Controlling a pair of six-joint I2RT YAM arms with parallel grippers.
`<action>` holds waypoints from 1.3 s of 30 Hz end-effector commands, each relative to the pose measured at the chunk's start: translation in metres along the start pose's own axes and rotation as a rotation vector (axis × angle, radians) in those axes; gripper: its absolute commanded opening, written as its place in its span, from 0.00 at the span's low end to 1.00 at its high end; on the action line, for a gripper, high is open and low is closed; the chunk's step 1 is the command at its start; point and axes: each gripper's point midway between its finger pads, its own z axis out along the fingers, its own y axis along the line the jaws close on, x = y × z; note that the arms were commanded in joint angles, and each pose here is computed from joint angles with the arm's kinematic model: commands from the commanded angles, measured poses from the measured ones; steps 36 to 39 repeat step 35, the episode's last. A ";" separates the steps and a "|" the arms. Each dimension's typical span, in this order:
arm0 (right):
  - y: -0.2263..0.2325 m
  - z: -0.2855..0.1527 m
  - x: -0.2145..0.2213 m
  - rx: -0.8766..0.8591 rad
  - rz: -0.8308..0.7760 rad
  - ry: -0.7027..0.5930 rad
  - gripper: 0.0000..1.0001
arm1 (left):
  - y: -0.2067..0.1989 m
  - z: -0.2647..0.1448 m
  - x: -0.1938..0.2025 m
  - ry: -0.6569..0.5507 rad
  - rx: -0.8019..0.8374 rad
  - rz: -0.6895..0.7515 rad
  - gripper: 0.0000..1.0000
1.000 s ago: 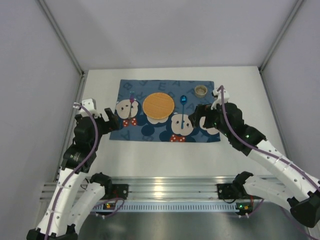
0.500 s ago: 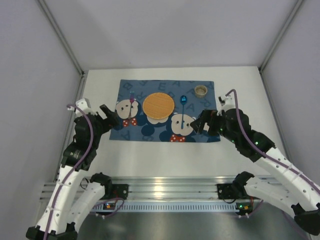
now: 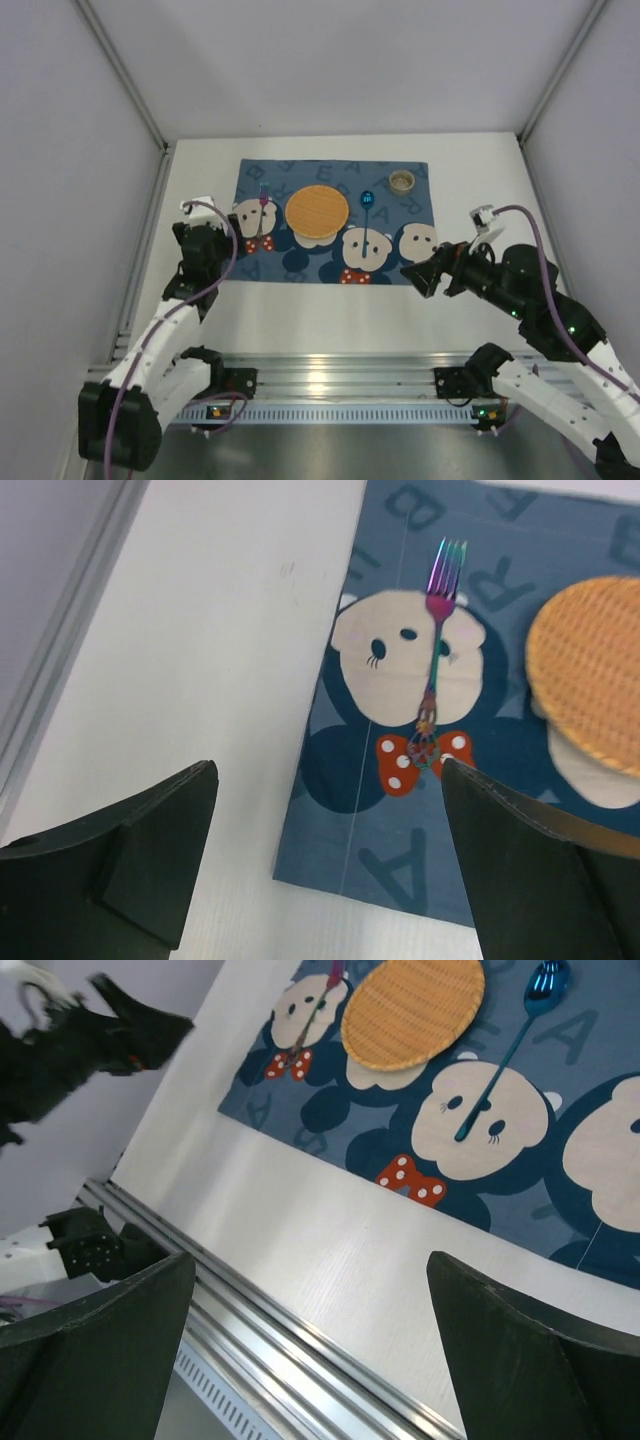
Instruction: Set the dinner table for one person
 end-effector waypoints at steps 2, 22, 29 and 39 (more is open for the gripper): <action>0.017 -0.034 -0.021 -0.050 -0.022 -0.061 1.00 | 0.010 0.048 0.012 -0.138 -0.037 0.035 0.99; 0.009 -0.014 -0.067 0.126 0.045 -0.112 1.00 | 0.017 0.108 0.067 -0.191 0.089 -0.001 0.99; 0.009 -0.007 -0.076 0.134 0.000 -0.123 1.00 | 0.016 0.108 0.067 -0.175 0.088 -0.002 0.99; 0.004 -0.014 -0.074 0.140 -0.017 -0.158 1.00 | 0.016 0.108 0.068 -0.175 0.088 0.000 0.99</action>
